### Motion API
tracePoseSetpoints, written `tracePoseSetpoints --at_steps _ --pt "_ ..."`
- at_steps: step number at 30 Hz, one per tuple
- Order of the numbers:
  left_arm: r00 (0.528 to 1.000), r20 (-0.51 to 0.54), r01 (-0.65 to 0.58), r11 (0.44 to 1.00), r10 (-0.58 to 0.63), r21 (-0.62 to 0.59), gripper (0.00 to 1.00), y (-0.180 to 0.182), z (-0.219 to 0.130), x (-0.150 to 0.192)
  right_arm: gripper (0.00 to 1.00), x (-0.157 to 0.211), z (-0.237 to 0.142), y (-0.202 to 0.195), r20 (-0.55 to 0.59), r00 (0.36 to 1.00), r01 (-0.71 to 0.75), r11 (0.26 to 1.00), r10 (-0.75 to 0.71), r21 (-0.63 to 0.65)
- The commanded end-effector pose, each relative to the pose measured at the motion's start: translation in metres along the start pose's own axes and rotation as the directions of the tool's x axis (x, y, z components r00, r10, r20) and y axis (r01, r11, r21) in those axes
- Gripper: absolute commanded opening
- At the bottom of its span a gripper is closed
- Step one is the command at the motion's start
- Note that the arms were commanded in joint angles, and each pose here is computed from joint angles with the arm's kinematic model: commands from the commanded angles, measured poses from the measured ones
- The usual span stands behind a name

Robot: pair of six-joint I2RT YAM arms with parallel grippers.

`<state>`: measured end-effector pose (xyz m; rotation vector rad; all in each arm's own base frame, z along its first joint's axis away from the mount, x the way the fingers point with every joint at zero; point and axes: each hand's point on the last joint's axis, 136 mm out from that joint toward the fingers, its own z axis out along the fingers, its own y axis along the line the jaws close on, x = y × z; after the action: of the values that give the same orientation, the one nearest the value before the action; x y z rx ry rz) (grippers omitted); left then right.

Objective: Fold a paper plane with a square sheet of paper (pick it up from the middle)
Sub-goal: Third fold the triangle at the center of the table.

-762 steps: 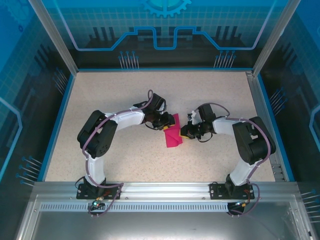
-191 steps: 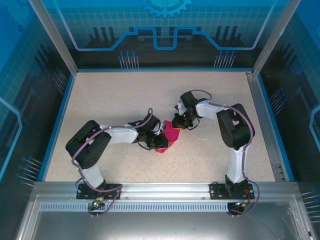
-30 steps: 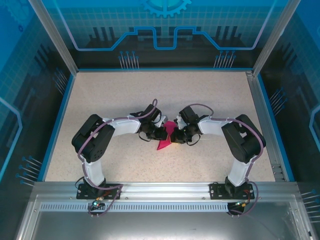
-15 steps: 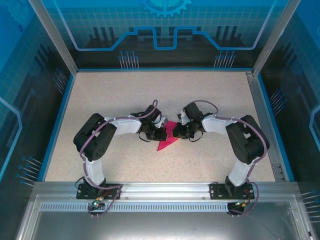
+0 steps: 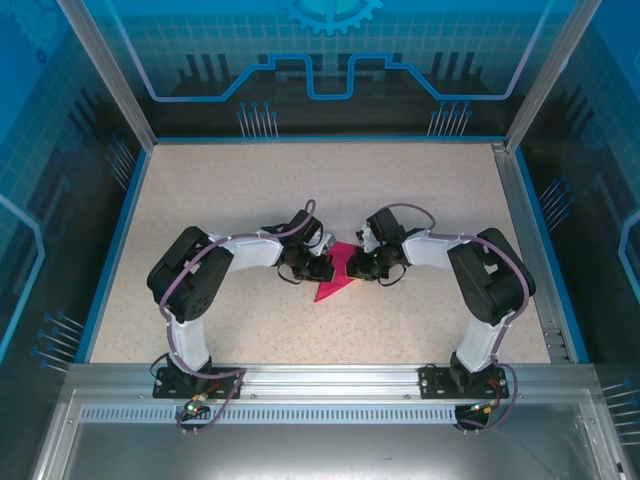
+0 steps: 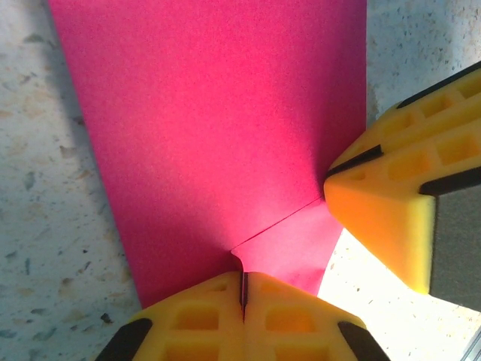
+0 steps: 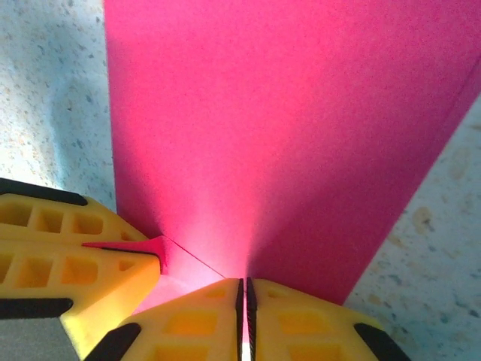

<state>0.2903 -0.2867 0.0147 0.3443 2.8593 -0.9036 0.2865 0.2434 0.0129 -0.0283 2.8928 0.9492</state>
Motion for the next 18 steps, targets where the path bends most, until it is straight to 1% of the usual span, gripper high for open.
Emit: tracePoseSetpoints --at_steps 1,5,7,9,13,16,18 --pt "0.999 -0.037 0.013 0.999 -0.015 -0.052 0.05 0.017 0.006 0.01 0.14 0.001 -0.006 -0.003 0.014 1.0 -0.014 0.999 0.014 -0.038" --pt "0.999 -0.036 0.013 0.999 -0.014 -0.05 0.06 0.017 0.007 0.01 0.12 0.006 0.007 -0.024 -0.03 0.998 -0.052 0.998 0.053 0.031" --pt "0.999 -0.035 0.012 0.999 -0.014 -0.049 0.05 0.016 0.006 0.009 0.12 0.005 0.006 -0.022 -0.028 0.998 -0.052 0.998 0.053 0.027" --pt "0.999 -0.036 0.013 0.999 -0.015 -0.048 0.06 0.016 0.006 0.01 0.13 0.002 -0.001 -0.013 -0.009 0.999 -0.04 0.999 0.04 0.009" --pt "0.999 -0.035 0.013 0.999 -0.015 -0.047 0.06 0.016 0.006 0.009 0.14 -0.011 -0.023 0.02 0.038 0.999 0.036 0.999 -0.035 -0.028" --pt "0.999 -0.035 0.013 0.999 -0.015 -0.047 0.05 0.016 0.006 0.009 0.15 -0.012 -0.027 0.04 0.042 0.996 0.077 0.994 -0.075 -0.072" --pt "0.999 -0.033 0.013 0.999 -0.015 -0.044 0.06 0.015 0.006 0.008 0.15 -0.01 -0.021 0.043 0.028 0.996 0.089 0.994 -0.087 -0.069"
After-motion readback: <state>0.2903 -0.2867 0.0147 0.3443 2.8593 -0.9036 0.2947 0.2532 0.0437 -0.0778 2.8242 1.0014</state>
